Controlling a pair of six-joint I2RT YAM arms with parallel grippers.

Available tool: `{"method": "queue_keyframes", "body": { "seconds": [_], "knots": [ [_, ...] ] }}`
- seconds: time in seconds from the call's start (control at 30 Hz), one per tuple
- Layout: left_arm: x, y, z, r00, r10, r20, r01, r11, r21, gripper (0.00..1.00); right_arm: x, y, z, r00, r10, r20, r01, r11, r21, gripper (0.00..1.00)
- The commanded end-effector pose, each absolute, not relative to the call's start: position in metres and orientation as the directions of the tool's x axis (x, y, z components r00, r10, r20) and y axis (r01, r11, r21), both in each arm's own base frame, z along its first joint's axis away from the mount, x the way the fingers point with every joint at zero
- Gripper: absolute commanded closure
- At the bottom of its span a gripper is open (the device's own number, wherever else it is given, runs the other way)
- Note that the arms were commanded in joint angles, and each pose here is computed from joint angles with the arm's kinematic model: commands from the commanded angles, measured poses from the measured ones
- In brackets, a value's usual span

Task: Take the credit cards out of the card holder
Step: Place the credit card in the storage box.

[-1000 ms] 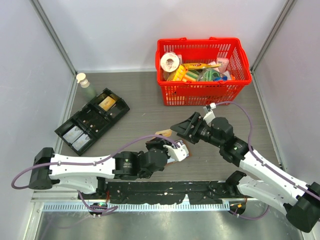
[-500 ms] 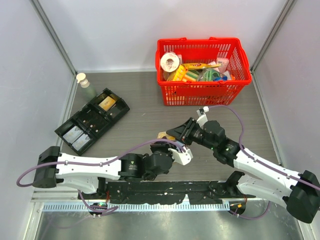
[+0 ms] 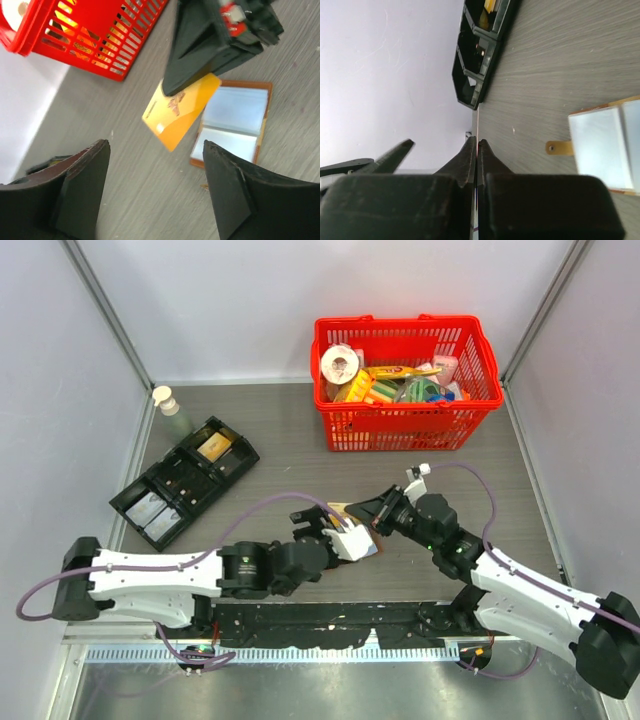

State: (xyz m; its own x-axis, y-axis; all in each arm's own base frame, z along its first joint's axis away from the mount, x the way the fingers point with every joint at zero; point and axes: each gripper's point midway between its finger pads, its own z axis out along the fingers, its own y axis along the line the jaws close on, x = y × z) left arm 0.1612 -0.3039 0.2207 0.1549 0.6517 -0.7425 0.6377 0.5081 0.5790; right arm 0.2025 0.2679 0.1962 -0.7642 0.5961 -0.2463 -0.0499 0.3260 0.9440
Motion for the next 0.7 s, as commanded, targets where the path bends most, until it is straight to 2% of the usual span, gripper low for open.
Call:
{"method": "queue_keyframes", "body": {
  "seconds": [0.0, 0.17, 0.2, 0.3, 0.47, 0.6, 0.67],
  "knots": [
    [0.159, -0.298, 0.23, 0.0, 0.462, -0.887, 0.724, 0.612, 0.319, 0.19, 0.215, 0.254, 0.218, -0.684, 0.655, -0.322, -0.179, 0.277, 0.944, 0.99],
    [0.172, -0.284, 0.229, -0.241, 0.2, -0.95, 0.741, 0.67, -0.047, 0.13, 0.218, 0.244, 0.219, -0.635, 0.657, -0.406, -0.269, 0.305, 0.914, 0.99],
    [0.18, -0.279, 0.23, -0.307, 0.121, -0.944, 0.703, 0.697, -0.14, 0.13, 0.217, 0.243, 0.22, -0.63, 0.656, -0.416, -0.289, 0.299, 0.91, 0.99],
    [0.191, -0.273, 0.231, -0.448, -0.03, -0.894, 0.655, 0.669, -0.351, 0.13, 0.214, 0.242, 0.224, -0.608, 0.645, -0.464, -0.356, 0.3, 0.885, 0.99],
    [0.198, -0.283, 0.252, -0.57, -0.264, -0.778, 0.641, 0.45, -0.622, 0.14, 0.205, 0.245, 0.233, -0.603, 0.622, -0.5, -0.443, 0.26, 0.858, 0.99],
    [0.195, -0.296, 0.264, -0.609, -0.318, -0.727, 0.663, 0.299, -0.686, 0.15, 0.199, 0.248, 0.242, -0.601, 0.615, -0.511, -0.49, 0.221, 0.843, 0.99],
    [0.195, -0.3, 0.261, -0.629, -0.321, -0.708, 0.654, 0.274, -0.705, 0.15, 0.196, 0.249, 0.246, -0.601, 0.61, -0.516, -0.512, 0.201, 0.835, 0.99]
  ]
}}
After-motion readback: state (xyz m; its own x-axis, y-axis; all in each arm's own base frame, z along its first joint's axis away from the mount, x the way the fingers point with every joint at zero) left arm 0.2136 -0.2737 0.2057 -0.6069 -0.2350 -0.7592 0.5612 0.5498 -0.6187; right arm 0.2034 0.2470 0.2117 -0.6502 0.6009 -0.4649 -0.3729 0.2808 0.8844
